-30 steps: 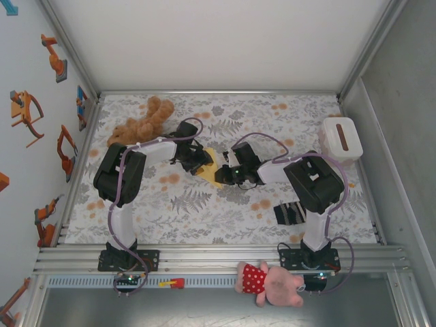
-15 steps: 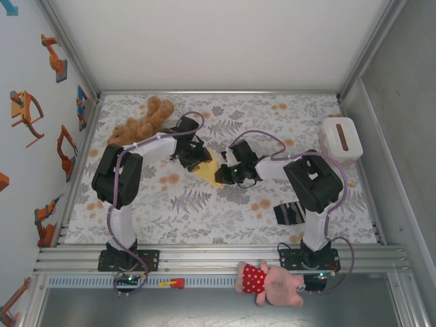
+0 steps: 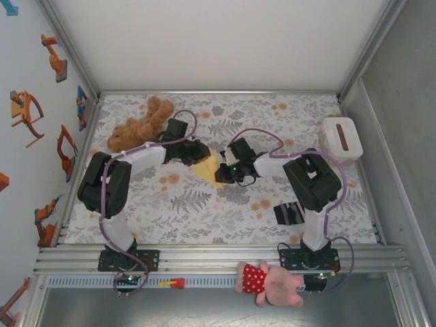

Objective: Fold a paper plane with a square sheet of paper (pick it up from the middle)
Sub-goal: Fourth fold the wing at the center of the table.

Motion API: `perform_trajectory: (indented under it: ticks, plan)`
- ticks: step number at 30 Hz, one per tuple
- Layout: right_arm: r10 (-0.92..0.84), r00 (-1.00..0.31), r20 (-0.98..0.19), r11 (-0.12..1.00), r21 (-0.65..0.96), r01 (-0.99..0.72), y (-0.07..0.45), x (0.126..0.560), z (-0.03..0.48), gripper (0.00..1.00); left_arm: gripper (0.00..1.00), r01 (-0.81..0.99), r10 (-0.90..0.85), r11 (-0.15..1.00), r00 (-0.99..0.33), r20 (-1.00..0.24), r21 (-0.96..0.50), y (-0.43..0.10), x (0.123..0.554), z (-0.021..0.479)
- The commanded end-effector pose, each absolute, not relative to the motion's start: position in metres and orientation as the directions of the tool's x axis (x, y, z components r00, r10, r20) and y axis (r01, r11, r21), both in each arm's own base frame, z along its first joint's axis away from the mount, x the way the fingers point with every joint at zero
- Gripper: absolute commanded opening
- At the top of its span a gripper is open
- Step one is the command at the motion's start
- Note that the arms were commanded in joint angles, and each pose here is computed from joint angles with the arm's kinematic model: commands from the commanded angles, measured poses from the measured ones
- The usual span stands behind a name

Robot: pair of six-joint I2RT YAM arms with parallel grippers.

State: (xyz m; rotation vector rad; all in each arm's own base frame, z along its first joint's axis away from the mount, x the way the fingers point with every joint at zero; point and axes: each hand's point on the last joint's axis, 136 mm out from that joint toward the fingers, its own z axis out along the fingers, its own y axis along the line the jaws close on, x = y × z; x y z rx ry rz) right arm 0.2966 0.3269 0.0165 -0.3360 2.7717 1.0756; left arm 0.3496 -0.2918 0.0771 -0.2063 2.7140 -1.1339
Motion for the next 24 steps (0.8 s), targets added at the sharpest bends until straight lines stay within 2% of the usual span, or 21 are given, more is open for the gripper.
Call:
perform_trajectory:
  ticks: [1,9,24]
  plan:
    - [-0.168,-0.981,-0.095,0.806,0.56,-0.192,0.305,0.276,-0.024,0.06,0.18,-0.001,-0.148,0.631,-0.982,-0.119,-0.776,-0.311,0.345,0.078]
    - [-0.166,-0.983,-0.081,0.818,0.546,-0.183,0.303,0.276,-0.027,0.06,0.15,-0.034,-0.122,0.672,-0.99,-0.066,-0.74,-0.312,0.334,0.046]
    - [-0.167,-0.984,-0.055,0.841,0.513,-0.171,0.294,0.27,-0.034,0.05,0.12,-0.107,-0.182,0.737,-0.982,-0.044,-0.668,-0.294,0.346,0.019]
